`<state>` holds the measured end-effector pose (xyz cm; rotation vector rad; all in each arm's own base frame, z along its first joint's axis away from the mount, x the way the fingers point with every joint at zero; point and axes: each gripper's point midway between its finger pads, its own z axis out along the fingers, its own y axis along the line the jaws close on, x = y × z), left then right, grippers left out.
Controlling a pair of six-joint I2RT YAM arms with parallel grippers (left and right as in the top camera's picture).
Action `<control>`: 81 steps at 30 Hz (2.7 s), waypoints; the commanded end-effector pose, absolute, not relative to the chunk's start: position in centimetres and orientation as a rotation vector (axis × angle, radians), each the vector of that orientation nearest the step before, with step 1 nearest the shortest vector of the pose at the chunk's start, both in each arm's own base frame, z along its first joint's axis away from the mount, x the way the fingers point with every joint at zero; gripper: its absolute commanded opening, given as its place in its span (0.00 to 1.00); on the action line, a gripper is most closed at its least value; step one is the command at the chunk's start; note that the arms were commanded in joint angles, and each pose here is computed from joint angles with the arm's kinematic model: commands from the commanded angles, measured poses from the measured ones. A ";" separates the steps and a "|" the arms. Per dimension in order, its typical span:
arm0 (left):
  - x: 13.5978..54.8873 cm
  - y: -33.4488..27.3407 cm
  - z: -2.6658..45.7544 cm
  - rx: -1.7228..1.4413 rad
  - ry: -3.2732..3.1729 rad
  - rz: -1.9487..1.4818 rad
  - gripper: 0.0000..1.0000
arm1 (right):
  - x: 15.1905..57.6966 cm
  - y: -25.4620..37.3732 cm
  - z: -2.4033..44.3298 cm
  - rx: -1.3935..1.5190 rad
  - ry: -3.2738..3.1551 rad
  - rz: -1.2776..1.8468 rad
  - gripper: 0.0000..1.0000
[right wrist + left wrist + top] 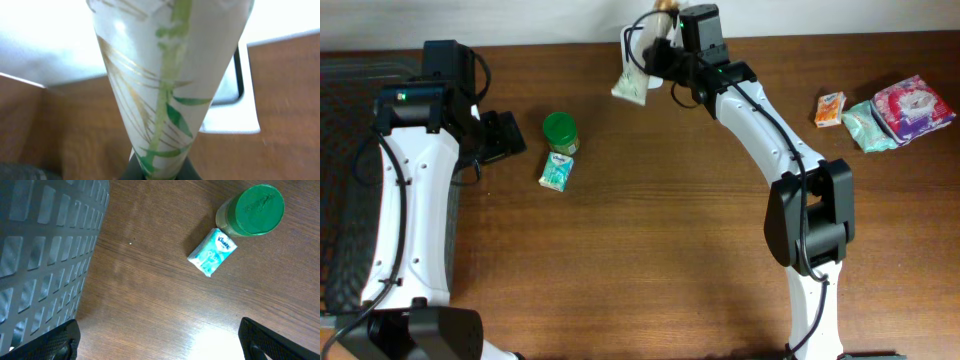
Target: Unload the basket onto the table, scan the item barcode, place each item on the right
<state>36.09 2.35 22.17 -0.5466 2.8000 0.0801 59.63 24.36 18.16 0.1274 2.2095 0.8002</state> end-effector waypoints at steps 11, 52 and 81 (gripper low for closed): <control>36.1 2.5 22.4 -0.531 2.795 0.092 0.99 | 61.0 27.3 11.9 0.269 2.236 0.820 0.04; 36.1 2.5 22.4 -0.531 2.795 0.092 0.99 | 49.8 -9.2 11.5 -0.104 2.862 0.075 0.04; 36.1 2.5 22.4 -0.531 2.795 0.092 0.99 | 46.3 9.9 13.8 -0.371 2.923 0.124 0.99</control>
